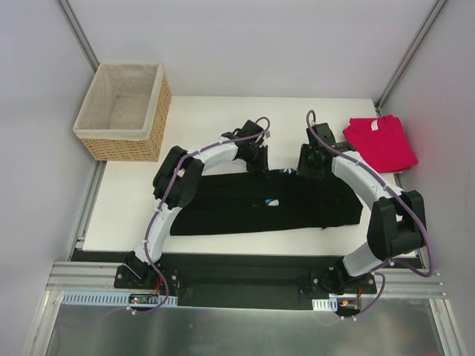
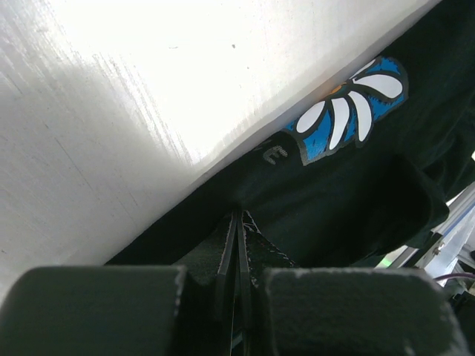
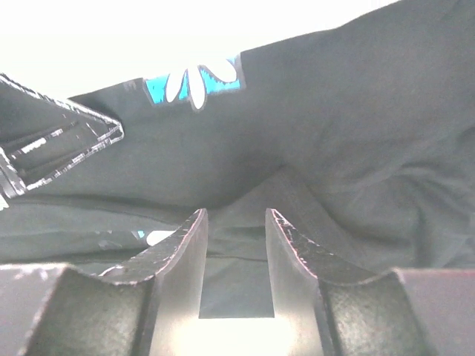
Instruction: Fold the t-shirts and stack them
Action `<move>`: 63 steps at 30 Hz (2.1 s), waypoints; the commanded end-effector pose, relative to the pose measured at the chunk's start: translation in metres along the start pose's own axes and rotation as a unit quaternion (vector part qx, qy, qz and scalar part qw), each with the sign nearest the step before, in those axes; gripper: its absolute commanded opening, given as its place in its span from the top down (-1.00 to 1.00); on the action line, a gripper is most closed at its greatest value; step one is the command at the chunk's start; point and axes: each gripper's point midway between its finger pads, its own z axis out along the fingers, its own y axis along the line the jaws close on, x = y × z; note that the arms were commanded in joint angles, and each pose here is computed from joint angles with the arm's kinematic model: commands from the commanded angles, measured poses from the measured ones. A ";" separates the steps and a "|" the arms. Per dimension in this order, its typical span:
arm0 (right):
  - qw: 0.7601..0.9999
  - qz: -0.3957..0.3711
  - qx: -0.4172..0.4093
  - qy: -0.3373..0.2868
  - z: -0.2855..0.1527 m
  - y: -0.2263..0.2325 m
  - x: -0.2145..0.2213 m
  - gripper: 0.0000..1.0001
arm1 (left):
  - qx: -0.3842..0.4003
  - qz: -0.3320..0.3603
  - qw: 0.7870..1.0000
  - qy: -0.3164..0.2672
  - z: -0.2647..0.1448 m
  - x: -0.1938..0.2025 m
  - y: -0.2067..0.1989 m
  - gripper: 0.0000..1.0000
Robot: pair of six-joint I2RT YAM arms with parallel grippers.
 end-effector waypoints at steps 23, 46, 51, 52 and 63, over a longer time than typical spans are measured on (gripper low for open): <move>0.998 0.019 -0.002 0.057 -0.004 -0.005 0.026 0.95 | -0.072 -0.025 0.997 0.016 -0.026 0.015 0.052 1.00; 0.999 0.014 -0.031 0.014 -0.037 -0.025 0.014 0.55 | -0.059 -0.038 0.997 0.016 -0.017 0.008 0.048 1.00; 0.999 0.012 -0.034 0.010 -0.018 -0.022 0.000 0.46 | -0.060 -0.037 0.997 0.017 -0.017 0.010 0.049 1.00; 0.999 0.011 -0.032 0.021 -0.009 -0.022 0.001 0.47 | -0.059 -0.036 0.997 0.017 -0.017 0.009 0.048 1.00; 0.994 0.021 -0.091 0.060 0.022 0.003 0.006 0.82 | -0.058 -0.033 0.998 0.020 -0.016 0.011 0.049 1.00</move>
